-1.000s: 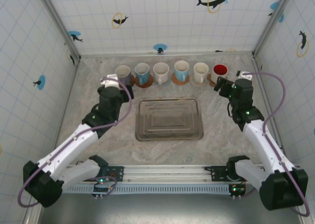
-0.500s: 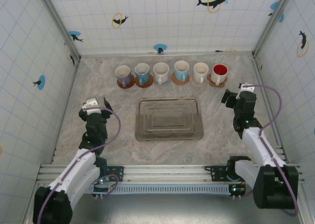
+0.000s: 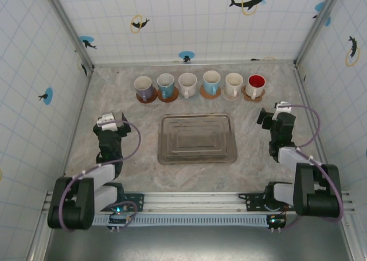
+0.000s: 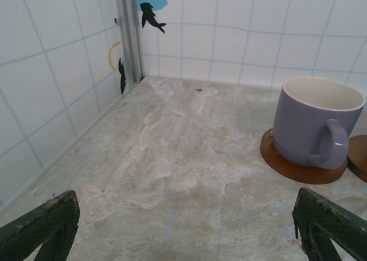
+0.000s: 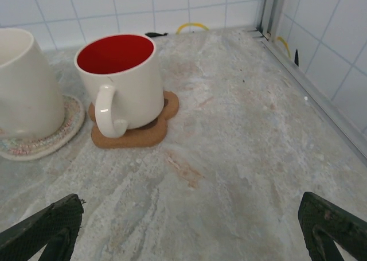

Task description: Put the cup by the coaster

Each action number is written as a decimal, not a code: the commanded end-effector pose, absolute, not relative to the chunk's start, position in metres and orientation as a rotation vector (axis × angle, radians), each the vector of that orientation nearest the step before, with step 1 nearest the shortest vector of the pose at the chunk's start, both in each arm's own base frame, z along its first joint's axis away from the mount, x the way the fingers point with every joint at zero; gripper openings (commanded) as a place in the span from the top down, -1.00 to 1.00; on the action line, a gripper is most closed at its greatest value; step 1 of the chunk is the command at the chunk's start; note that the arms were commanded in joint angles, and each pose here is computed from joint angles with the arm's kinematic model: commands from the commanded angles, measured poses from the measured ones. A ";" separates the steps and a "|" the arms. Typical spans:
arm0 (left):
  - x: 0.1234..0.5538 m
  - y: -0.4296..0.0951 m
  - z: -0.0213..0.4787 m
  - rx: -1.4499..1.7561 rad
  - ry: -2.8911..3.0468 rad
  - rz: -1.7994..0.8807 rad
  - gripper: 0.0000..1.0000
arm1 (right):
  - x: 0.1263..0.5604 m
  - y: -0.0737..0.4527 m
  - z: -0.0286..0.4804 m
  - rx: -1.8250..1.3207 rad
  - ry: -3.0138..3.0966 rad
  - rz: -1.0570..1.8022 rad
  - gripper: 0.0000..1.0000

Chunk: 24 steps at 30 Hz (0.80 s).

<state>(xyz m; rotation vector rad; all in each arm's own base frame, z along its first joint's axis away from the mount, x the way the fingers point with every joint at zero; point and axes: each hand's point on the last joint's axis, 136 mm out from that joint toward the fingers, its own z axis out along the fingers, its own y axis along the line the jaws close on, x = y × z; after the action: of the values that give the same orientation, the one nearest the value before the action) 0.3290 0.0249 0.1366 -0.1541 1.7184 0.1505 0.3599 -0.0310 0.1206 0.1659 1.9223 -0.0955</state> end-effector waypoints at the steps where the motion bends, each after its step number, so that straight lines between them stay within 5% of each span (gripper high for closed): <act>1: 0.339 0.014 0.157 -0.088 1.601 0.046 -0.94 | 0.373 -0.030 0.140 0.148 1.819 -0.067 -0.98; 24: 0.379 0.001 0.123 0.041 1.728 0.001 -0.95 | 0.384 -0.018 0.119 0.129 1.786 -0.038 -0.98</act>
<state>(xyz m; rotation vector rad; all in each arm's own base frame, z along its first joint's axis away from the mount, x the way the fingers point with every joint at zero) 0.3784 -0.0008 0.1314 0.0309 1.6915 -0.0108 0.3815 -0.0106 0.1105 0.0854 1.8260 0.0144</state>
